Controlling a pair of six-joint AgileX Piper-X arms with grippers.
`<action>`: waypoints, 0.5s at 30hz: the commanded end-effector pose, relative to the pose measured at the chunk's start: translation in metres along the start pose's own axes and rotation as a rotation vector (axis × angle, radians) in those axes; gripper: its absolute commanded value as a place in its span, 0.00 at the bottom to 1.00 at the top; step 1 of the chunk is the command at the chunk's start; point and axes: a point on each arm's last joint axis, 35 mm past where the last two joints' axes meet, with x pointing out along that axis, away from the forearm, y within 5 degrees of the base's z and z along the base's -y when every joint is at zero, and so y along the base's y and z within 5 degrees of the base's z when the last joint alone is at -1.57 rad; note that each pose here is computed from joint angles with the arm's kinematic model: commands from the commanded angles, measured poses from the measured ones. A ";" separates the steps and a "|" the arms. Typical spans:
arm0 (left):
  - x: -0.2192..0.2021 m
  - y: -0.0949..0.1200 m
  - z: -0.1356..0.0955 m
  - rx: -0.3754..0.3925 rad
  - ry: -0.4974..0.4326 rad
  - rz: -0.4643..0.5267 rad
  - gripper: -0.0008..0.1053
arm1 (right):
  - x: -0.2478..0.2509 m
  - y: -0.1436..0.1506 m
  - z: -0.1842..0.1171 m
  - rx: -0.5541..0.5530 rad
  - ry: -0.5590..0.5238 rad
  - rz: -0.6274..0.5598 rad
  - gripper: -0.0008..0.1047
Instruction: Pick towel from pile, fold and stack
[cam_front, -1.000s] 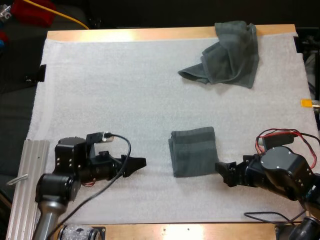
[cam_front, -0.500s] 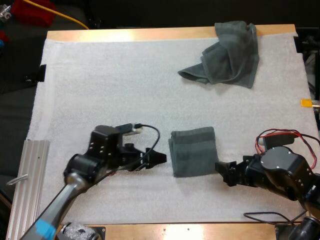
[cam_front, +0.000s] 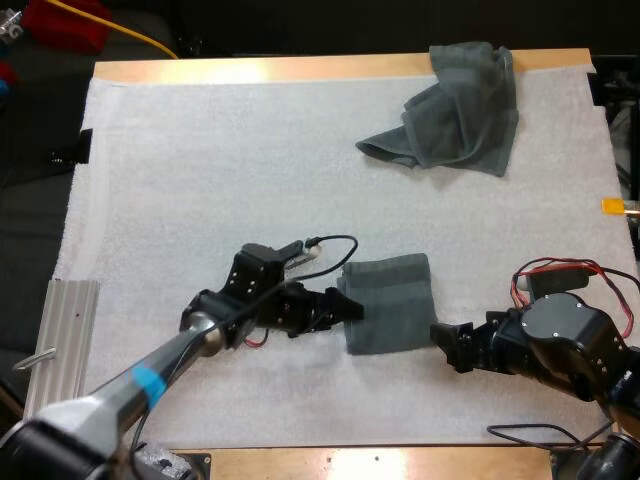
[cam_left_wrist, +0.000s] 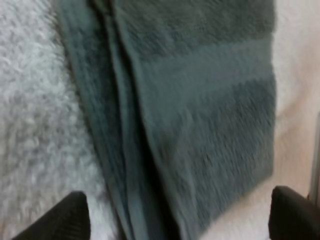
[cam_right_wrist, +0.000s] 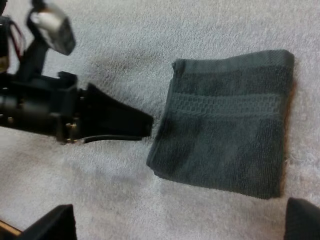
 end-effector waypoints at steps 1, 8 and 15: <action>0.003 -0.005 0.005 0.007 -0.005 -0.017 0.68 | -0.003 0.000 0.001 0.005 -0.006 0.001 0.76; 0.017 -0.006 0.020 -0.014 0.011 0.000 0.67 | -0.003 0.000 0.001 0.005 -0.006 0.001 0.76; 0.028 -0.003 0.028 -0.052 0.036 0.017 0.66 | -0.003 0.000 0.001 0.005 -0.006 0.001 0.76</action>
